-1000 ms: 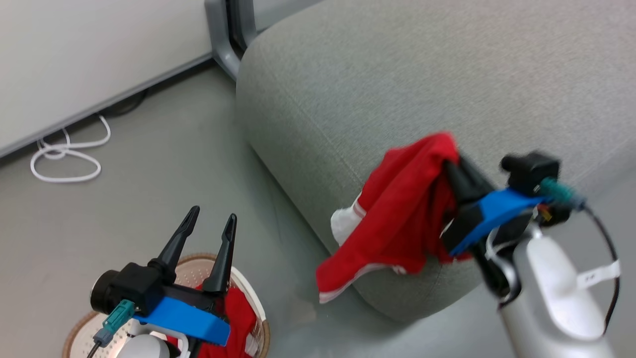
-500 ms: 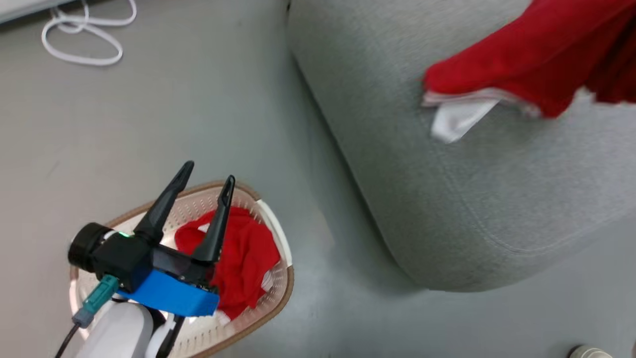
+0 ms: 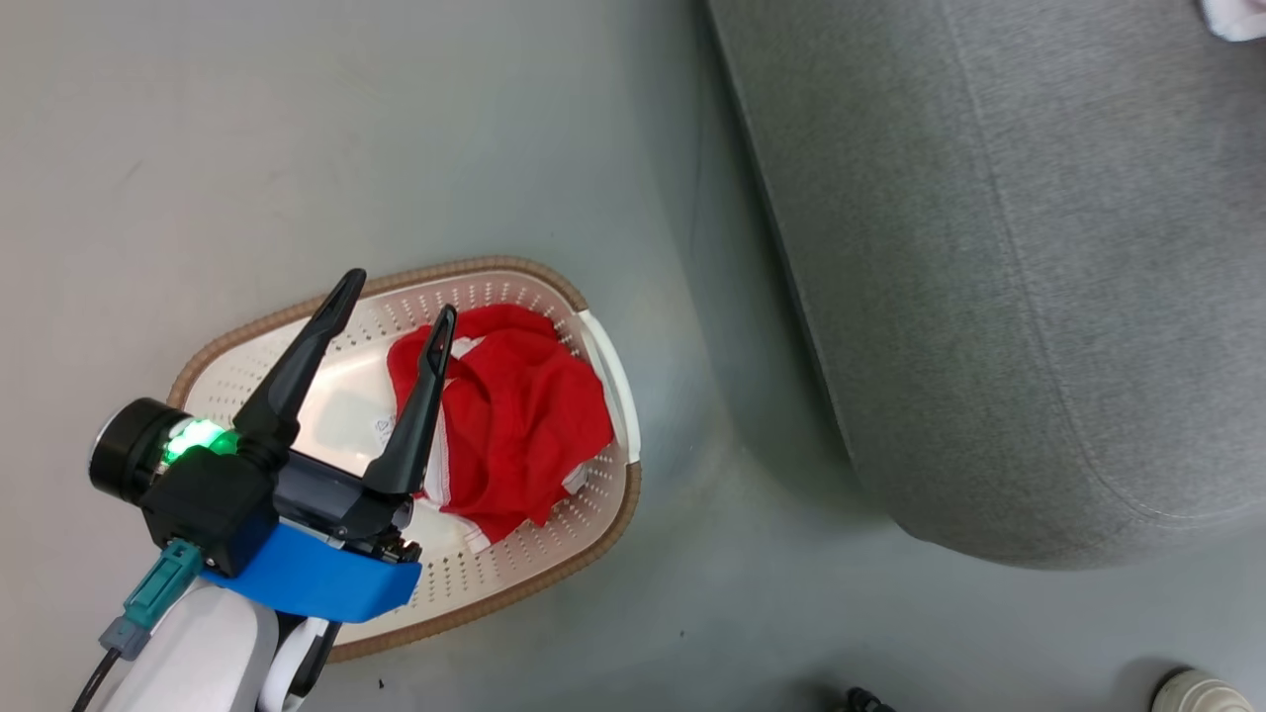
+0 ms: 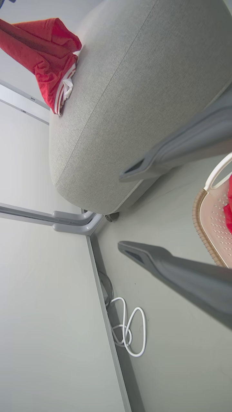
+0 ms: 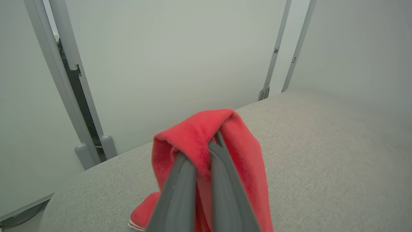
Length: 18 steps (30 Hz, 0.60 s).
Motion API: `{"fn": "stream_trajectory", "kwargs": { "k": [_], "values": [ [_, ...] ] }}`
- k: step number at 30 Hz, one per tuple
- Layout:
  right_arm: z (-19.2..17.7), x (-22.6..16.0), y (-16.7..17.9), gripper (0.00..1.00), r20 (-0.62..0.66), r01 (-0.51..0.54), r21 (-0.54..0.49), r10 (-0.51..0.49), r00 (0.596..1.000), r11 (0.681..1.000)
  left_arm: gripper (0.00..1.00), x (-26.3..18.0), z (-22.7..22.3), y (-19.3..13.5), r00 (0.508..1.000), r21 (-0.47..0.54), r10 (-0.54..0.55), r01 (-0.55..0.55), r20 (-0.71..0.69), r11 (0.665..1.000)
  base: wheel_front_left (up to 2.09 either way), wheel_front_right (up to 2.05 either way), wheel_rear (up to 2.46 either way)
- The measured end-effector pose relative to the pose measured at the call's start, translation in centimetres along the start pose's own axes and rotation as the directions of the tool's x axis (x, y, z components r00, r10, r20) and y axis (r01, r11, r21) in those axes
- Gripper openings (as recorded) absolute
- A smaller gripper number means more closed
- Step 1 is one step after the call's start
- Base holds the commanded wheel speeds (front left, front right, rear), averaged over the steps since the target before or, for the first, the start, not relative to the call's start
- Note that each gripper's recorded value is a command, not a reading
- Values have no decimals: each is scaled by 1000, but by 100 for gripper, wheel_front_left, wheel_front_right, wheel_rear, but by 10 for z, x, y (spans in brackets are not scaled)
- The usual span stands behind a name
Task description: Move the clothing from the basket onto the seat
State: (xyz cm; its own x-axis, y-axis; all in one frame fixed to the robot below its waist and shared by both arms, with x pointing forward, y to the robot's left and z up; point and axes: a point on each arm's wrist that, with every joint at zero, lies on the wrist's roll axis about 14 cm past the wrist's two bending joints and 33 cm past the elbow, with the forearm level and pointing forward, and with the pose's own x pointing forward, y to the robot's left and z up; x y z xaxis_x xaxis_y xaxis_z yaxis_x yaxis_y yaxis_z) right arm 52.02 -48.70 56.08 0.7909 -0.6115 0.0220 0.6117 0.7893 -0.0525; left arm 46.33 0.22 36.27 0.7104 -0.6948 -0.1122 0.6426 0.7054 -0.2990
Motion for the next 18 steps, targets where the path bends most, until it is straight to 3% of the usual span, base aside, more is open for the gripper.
{"fn": "stream_trajectory", "kwargs": {
  "k": [7, 8, 9, 18],
  "values": [
    [-91, -10, 14, 1, -202, -12, -43, 3, 979, 999, 100, -2, -9, 10, 1000, -11, 25, -25, -13, 1000, 0, 0, 0],
    [-98, -11, 16, 42, -216, -18, -49, 7, 976, 999, 100, -2, -9, 11, 1000, -10, 27, -27, -15, 1000, 0, 0, 0],
    [-104, -13, 18, 100, -232, -24, -50, 12, 973, 998, 100, -2, -9, 12, 999, -9, 30, -30, -14, 1000, 0, 0, 0],
    [-101, -25, 36, 100, -192, -93, -81, 76, 979, 992, 100, -2, 9, 4, 999, -16, 42, -41, 33, 999, 0, 0, 0]
  ]
}}
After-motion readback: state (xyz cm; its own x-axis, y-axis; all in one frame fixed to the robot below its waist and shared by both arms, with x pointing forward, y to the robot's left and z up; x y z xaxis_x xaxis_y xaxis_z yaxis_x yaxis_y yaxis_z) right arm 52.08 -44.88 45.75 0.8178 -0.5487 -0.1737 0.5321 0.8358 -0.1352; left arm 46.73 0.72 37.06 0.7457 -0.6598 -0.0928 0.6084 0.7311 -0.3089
